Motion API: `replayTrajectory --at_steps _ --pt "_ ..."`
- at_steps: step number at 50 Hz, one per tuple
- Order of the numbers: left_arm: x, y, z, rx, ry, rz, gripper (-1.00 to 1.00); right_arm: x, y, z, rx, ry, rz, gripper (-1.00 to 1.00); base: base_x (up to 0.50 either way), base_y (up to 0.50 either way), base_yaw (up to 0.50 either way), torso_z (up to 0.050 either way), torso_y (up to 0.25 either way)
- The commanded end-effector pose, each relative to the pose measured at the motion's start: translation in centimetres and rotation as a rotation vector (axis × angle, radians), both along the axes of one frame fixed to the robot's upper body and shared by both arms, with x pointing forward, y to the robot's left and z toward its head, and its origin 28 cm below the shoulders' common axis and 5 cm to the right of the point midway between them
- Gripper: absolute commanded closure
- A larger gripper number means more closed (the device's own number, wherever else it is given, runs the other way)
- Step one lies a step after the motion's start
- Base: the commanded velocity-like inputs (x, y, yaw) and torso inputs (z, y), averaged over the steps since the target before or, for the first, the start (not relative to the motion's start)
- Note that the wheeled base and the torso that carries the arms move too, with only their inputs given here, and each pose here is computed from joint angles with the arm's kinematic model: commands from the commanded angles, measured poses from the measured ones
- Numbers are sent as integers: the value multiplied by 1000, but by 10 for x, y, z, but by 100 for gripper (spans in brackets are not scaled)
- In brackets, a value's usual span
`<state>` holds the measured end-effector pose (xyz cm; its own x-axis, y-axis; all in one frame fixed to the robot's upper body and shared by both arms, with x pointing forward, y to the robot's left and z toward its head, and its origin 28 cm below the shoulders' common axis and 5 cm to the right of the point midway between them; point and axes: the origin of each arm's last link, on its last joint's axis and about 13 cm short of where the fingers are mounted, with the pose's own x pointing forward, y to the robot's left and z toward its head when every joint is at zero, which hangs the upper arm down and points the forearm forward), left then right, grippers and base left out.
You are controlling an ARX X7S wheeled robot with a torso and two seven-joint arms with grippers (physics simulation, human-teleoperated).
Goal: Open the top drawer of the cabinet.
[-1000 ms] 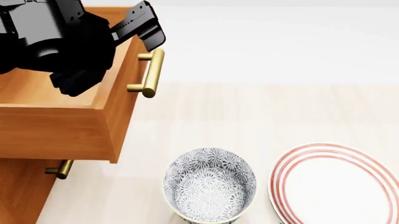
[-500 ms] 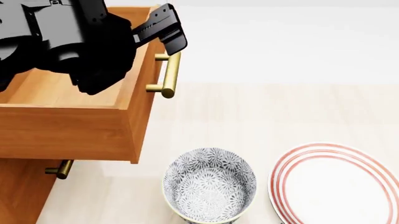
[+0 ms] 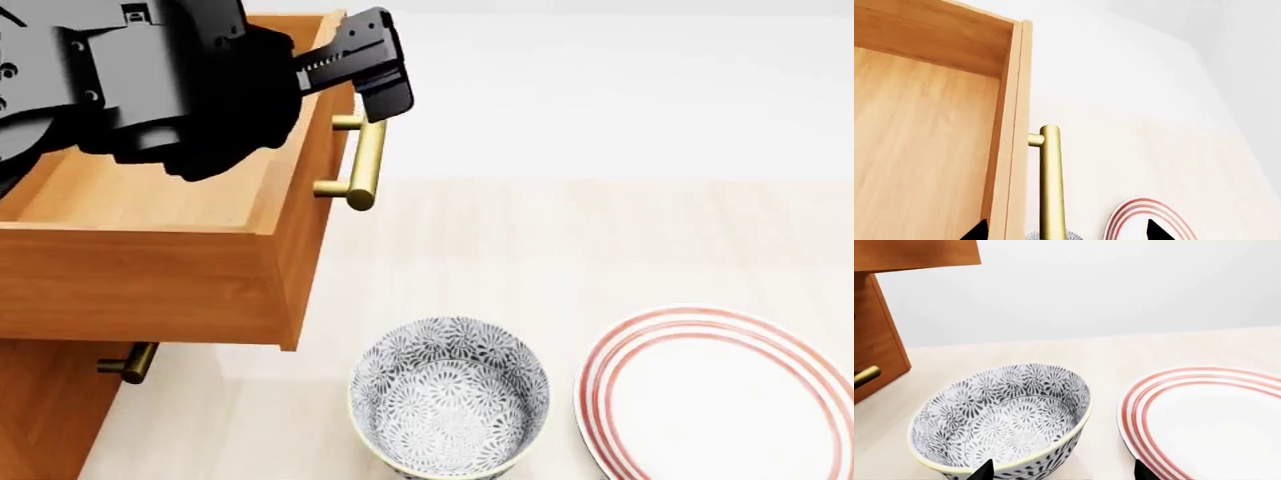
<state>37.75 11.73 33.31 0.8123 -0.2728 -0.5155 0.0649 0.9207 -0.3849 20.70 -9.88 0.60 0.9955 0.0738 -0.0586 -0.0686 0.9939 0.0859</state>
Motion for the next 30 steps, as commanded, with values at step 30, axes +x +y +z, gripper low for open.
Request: replayTrajectory --at_steps 30 --pt "-92 -4 3 325 -823 -78 -100 2 2 -2 6 0 5 -100 0 0 0 0 0"
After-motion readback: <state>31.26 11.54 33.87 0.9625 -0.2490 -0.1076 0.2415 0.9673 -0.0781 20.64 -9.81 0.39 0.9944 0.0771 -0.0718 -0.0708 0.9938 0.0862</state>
